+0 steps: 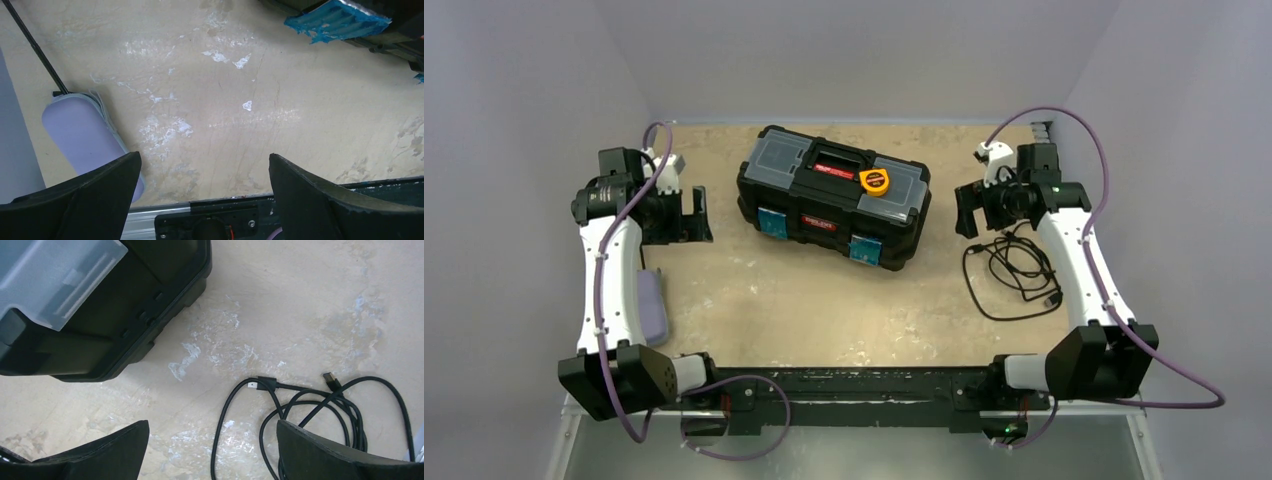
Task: Open the umbrella
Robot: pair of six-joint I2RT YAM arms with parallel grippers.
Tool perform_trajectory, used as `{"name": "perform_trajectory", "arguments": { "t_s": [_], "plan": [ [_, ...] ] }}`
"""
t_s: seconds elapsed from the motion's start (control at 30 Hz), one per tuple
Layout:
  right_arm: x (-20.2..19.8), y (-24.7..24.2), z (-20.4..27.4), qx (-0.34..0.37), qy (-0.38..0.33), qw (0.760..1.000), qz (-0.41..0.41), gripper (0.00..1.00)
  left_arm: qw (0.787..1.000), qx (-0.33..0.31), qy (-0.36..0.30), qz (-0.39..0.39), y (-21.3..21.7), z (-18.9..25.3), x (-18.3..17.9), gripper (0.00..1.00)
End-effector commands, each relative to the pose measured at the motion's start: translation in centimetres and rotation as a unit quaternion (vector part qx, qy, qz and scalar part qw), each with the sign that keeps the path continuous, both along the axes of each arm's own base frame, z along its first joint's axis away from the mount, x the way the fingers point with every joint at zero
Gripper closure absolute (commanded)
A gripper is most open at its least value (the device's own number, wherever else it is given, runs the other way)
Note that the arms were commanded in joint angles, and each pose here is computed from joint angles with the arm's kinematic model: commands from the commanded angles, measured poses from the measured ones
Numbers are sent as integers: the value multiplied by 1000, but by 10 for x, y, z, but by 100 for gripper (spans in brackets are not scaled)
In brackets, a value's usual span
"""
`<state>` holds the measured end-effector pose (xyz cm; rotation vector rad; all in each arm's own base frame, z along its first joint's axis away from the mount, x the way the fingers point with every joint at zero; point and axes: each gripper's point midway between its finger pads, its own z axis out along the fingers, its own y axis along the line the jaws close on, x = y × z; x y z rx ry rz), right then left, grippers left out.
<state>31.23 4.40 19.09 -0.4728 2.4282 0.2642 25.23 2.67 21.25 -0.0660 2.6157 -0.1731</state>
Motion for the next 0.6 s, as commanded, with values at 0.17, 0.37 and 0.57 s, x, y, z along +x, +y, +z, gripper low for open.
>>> {"name": "perform_trajectory", "arguments": {
  "t_s": [0.17,0.37,0.57],
  "plan": [
    [23,36,90,-64,-119,984,113,1,995,59,-39,71,43,39,79,0],
    [2,93,124,-87,-171,953,236,1,988,104,-60,96,64,32,142,0],
    [-51,158,128,-68,-201,897,388,1,993,94,-22,73,46,-22,178,0]
  ]
}}
